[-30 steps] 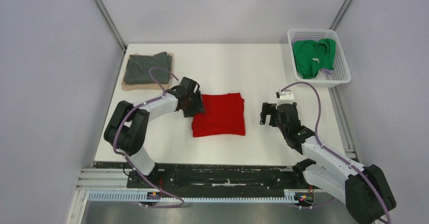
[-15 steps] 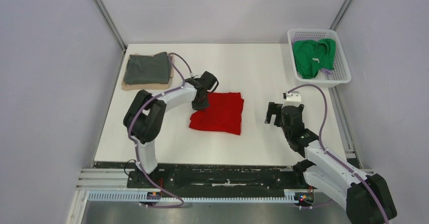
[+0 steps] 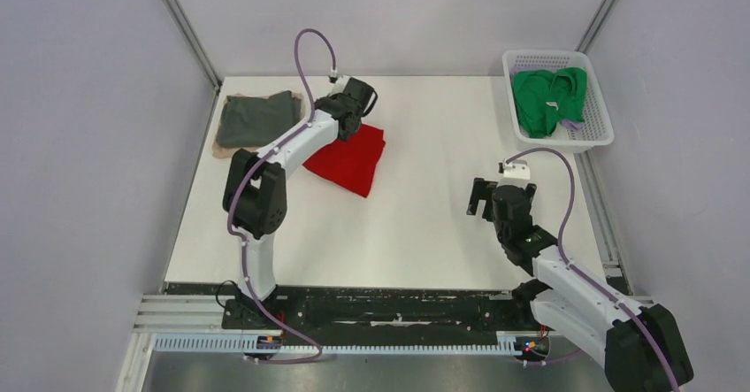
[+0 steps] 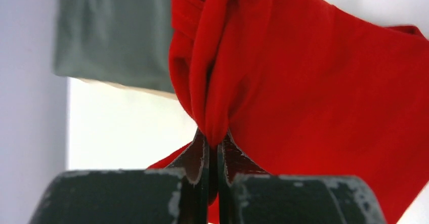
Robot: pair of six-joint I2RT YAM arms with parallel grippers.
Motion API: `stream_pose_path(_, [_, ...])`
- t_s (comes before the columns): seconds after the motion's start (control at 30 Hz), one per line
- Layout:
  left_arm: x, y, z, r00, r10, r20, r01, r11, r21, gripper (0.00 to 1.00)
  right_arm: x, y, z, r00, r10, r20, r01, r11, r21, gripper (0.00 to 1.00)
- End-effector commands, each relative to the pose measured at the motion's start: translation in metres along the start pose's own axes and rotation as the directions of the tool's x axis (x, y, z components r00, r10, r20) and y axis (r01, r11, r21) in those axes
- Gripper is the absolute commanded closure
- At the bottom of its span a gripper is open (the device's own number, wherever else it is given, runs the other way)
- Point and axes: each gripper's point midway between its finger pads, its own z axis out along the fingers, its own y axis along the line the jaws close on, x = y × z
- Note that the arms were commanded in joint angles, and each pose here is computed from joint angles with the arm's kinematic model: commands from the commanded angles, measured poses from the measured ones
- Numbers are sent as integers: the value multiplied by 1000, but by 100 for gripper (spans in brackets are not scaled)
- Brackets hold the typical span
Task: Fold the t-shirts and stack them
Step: Put the neatly folded tshirt into the corner of the board with the left arm
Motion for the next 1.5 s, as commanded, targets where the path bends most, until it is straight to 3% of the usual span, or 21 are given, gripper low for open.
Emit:
stream_pose_path(0.0, [-51, 55, 5, 989, 110, 95, -93, 981, -171, 98, -3, -10, 0, 1000, -4, 18, 3, 999, 47, 2])
stream_pose_path(0.33, [-102, 115, 12, 967, 205, 152, -160, 951, -265, 98, -1, -12, 1, 1000, -18, 10, 17, 998, 58, 2])
stream_pose_path(0.53, [-125, 142, 11, 971, 155, 179, -94, 946, -312, 98, 3, -11, 3, 1000, -27, -9, 27, 998, 59, 2])
stream_pose_path(1.1, [-164, 164, -8, 966, 48, 254, 25, 961, -277, 98, 6, -15, 4, 999, -30, -21, 32, 996, 84, 2])
stream_pose_path(1.47, [-162, 171, -12, 967, 50, 250, 26, 956, -292, 98, 8, -15, 7, 998, -37, -43, 41, 995, 91, 2])
